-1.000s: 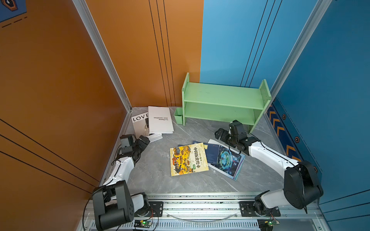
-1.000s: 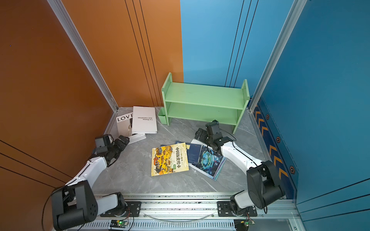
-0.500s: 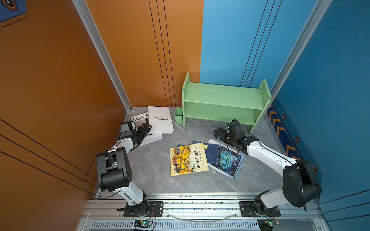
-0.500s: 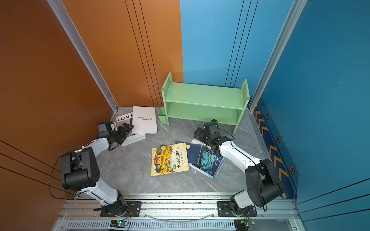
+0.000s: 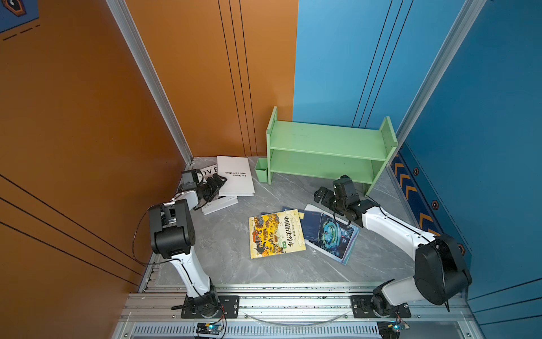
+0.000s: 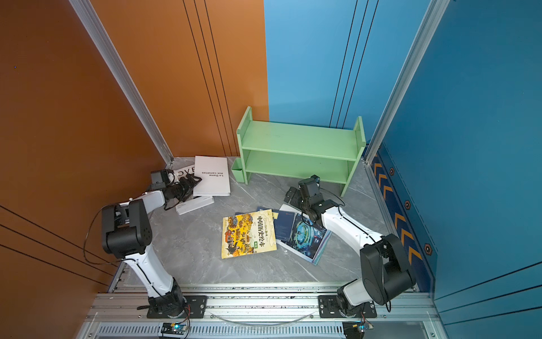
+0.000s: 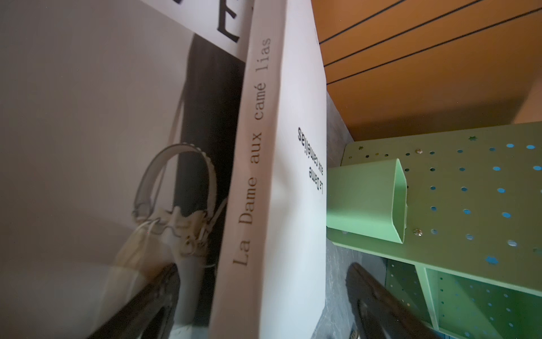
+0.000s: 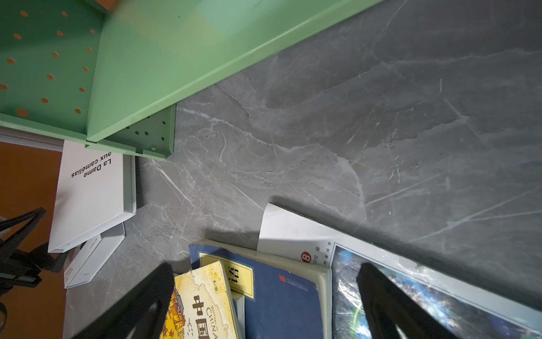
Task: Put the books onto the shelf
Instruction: 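Lower the left gripper onto the edge of the white 'La Dame' book, then grasp the white book edge with the left gripper and lift it upright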
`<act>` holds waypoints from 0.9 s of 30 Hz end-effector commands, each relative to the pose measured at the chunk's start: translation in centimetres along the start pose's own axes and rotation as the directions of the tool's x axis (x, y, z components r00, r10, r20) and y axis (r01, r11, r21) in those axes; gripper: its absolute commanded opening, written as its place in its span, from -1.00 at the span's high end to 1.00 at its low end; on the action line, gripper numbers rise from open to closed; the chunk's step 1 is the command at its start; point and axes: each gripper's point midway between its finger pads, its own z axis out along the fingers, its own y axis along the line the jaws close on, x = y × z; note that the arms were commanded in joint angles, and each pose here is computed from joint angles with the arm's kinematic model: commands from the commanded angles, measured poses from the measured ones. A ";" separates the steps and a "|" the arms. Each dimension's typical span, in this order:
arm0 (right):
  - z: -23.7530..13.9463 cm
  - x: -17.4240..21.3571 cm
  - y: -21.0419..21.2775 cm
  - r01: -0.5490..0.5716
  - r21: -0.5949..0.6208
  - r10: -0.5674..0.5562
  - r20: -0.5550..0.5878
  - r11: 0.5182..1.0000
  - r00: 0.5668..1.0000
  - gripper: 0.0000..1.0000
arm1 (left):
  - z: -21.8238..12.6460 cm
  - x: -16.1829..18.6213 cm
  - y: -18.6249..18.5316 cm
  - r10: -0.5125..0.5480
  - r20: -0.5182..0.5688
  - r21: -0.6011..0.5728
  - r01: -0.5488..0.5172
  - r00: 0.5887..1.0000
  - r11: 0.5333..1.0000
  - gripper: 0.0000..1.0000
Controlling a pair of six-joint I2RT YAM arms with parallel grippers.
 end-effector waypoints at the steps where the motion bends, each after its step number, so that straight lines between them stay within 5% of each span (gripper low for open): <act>1: -1.0 -0.9 0.0 -0.015 0.022 0.015 0.028 1.000 0.999 -1.00 | 1.2 1.1 -0.3 0.040 -0.074 -0.010 -0.041 0.996 0.999 -0.75; 15: -1.0 -0.9 -0.6 -0.012 0.040 0.011 0.026 0.999 1.000 -1.00 | 3.6 2.3 0.1 0.005 -0.146 0.014 -0.003 0.989 1.000 0.24; 21: -1.2 -0.8 -0.9 -0.017 0.044 0.016 0.029 0.999 0.999 -1.00 | 3.5 1.8 -2.0 -0.006 -0.126 0.113 0.020 0.992 0.993 0.36; 27: -1.6 -0.7 -1.4 -0.026 0.048 0.024 0.035 0.999 0.999 -0.99 | 3.9 2.3 -3.6 0.010 -0.133 0.159 0.012 0.991 0.987 0.14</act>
